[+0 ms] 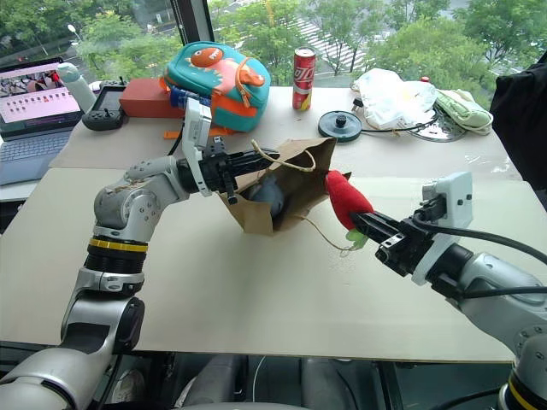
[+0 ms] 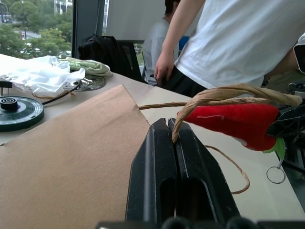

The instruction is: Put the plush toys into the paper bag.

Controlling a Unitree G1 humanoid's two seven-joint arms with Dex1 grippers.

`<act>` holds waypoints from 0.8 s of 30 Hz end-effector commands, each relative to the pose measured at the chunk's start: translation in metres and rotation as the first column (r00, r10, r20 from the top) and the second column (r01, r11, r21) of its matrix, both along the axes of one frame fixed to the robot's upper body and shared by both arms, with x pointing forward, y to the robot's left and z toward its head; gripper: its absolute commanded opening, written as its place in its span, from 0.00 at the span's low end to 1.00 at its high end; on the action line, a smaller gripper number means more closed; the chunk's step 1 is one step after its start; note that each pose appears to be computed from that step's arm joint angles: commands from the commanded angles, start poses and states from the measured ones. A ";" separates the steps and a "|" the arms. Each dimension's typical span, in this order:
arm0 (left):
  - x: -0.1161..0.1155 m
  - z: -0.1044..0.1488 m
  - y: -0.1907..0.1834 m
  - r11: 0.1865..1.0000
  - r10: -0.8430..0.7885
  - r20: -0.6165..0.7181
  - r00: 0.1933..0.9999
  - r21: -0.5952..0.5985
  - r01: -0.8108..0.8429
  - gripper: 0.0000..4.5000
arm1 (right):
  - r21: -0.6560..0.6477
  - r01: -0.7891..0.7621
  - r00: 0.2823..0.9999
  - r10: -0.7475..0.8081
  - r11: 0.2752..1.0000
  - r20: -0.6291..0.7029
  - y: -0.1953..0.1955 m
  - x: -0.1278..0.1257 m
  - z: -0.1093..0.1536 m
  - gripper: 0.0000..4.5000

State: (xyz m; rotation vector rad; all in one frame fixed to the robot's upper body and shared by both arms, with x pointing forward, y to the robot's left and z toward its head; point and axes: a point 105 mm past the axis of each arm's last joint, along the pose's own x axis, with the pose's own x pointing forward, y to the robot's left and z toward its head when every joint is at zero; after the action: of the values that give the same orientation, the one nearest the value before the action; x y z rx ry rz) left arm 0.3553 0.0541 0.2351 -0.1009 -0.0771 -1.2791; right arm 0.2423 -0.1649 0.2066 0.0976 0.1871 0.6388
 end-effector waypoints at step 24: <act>-0.005 0.010 -0.008 0.999 -0.029 0.045 0.999 -0.019 0.029 0.00 | -0.188 0.070 0.997 -0.076 0.980 -0.029 0.089 0.121 0.007 0.19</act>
State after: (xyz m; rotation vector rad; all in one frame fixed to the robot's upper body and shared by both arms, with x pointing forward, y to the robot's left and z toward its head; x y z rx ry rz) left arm 0.3549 0.0477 0.2353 -0.1110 -0.0805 -1.2936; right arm 0.3585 -0.0747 0.2001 -0.0622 0.3287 0.5625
